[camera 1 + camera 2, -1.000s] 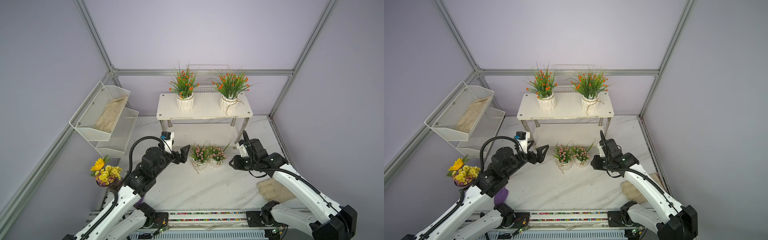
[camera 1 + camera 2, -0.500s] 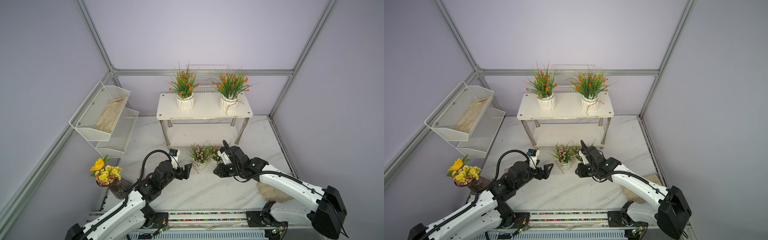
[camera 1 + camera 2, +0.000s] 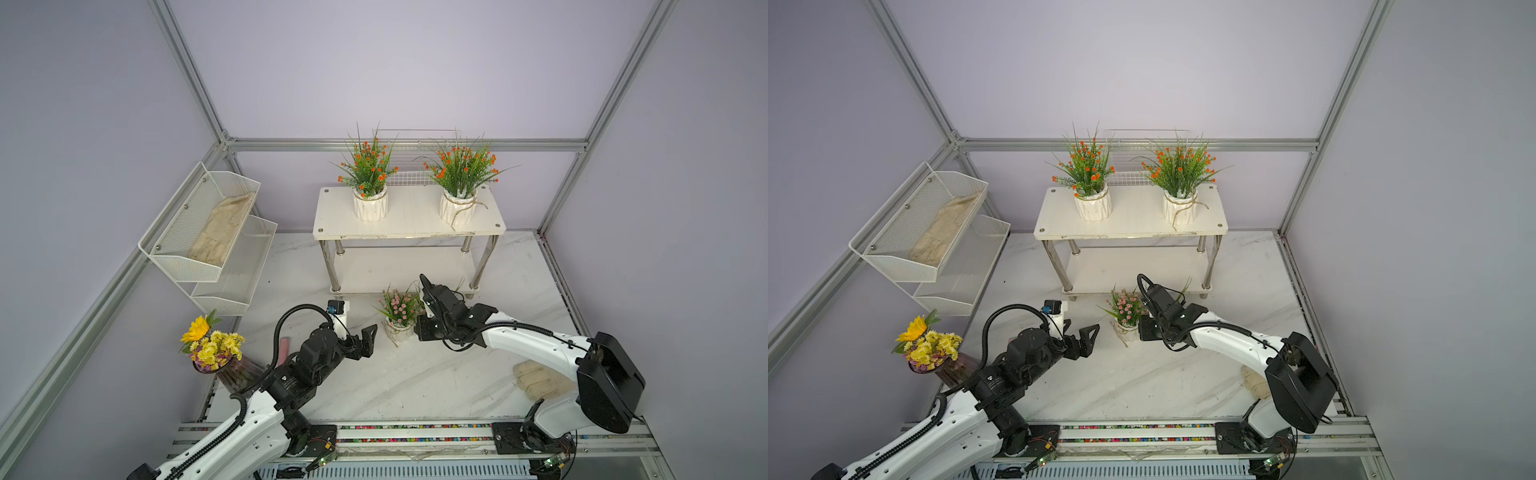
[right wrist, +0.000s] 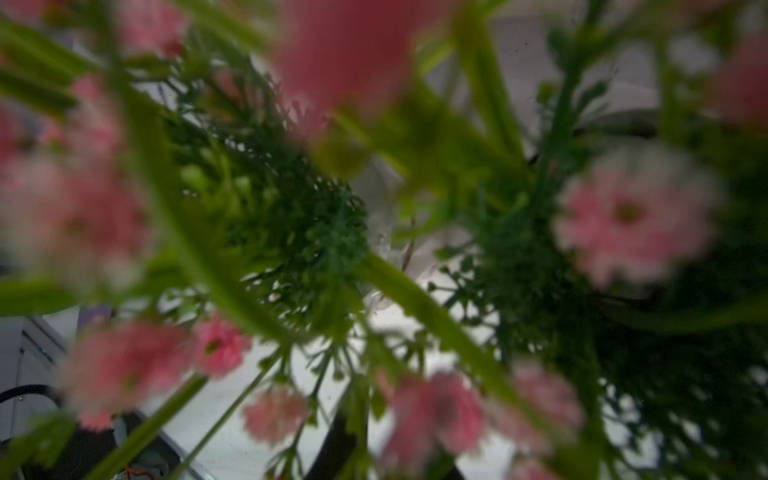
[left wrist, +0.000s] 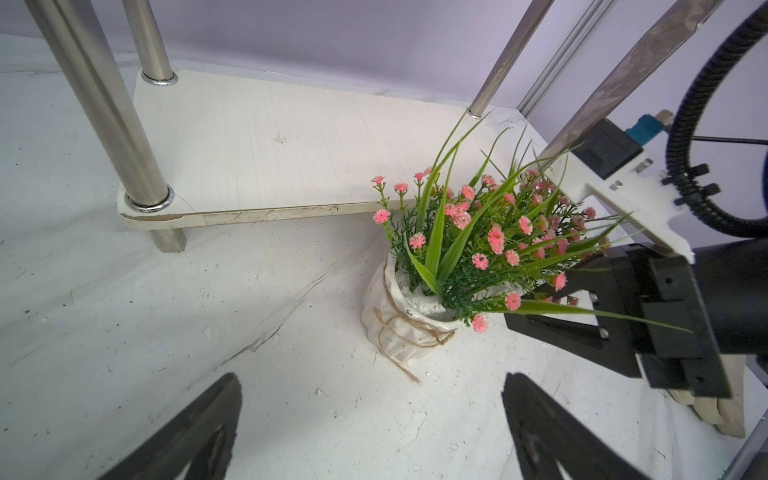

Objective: Place the baby's breath potted plants on the rack by color
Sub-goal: Pick up the baby's breath potted plant from the center of the board.

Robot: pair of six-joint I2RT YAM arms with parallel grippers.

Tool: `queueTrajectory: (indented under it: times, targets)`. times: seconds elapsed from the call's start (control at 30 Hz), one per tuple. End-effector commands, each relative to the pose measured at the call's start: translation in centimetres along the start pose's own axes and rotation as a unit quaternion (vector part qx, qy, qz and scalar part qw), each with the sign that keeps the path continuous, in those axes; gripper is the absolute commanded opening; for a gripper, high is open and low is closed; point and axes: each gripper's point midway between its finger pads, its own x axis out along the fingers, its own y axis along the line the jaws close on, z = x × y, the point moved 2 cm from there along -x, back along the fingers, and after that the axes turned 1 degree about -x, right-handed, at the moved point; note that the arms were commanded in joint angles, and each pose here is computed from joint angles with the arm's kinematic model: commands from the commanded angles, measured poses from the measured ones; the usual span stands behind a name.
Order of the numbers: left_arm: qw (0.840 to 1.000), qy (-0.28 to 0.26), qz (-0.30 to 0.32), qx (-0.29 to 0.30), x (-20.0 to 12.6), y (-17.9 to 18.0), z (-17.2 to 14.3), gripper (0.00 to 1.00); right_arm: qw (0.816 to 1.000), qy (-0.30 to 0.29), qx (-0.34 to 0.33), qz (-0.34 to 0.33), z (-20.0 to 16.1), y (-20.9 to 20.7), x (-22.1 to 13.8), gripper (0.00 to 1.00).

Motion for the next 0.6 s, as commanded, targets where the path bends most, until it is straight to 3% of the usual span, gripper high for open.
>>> queueTrajectory:
  times: [0.0,0.57]
  targets:
    - [1.0,-0.016,0.009,-0.005,-0.6,0.3,0.6,0.98,0.999,-0.047,0.008,-0.002,2.3,0.8,0.0,0.19]
    - [1.0,-0.016,0.009,-0.005,-1.1,0.5,0.5,0.98,0.998,-0.058,0.013,-0.025,3.7,0.7,2.6,0.24]
